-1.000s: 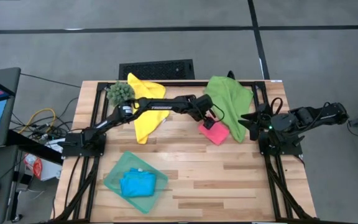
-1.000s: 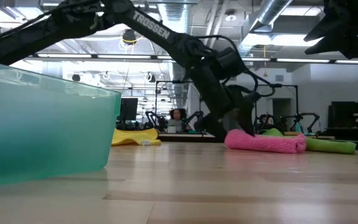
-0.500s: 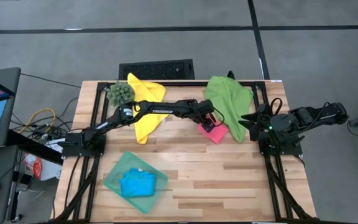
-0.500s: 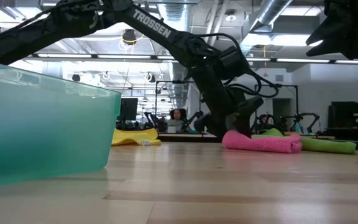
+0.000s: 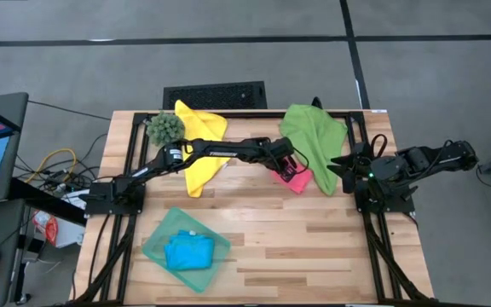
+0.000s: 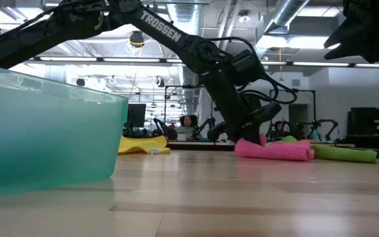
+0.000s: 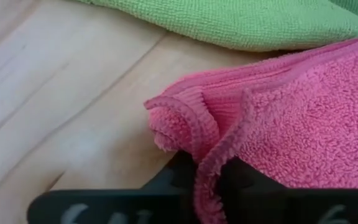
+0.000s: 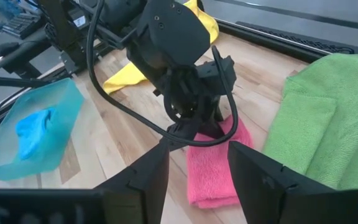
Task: Fold microfiber towels
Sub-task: Put the folded pink microfiber towel into the bin
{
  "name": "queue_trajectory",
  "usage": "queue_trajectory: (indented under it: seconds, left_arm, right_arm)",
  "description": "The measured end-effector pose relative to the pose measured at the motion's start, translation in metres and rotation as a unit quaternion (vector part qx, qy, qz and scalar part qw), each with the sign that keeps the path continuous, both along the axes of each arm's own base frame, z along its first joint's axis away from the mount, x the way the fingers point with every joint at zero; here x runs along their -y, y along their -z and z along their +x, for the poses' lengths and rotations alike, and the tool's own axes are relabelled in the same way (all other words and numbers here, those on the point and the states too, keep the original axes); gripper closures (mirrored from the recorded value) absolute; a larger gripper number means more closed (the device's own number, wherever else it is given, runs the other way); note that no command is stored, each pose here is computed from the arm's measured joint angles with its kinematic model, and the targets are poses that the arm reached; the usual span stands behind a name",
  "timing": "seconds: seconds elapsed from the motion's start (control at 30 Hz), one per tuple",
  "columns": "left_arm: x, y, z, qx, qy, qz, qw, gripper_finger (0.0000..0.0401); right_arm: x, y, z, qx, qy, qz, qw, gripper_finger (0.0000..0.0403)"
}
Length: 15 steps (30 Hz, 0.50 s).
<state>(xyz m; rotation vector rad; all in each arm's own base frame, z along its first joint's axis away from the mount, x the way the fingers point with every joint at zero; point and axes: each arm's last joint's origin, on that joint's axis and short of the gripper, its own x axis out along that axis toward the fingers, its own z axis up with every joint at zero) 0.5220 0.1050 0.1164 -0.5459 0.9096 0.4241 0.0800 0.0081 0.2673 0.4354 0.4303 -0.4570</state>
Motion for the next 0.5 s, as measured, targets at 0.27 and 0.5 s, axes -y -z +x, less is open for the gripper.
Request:
queue_trajectory:
  seconds: [0.27, 0.5]
  left_arm:
    - [0.001, -0.019, 0.007, 0.022, 0.019, -0.049, 0.998, 0.0394]
    - [0.008, -0.062, 0.006, 0.012, 0.057, -0.099, 0.993, 0.0398]
  right_arm:
    - [0.0, 0.0, 0.0, 0.0, 0.0, 0.0, 1.0, 0.0221]
    - [0.0, 0.002, -0.001, -0.015, -0.006, -0.014, 1.0, 0.0223]
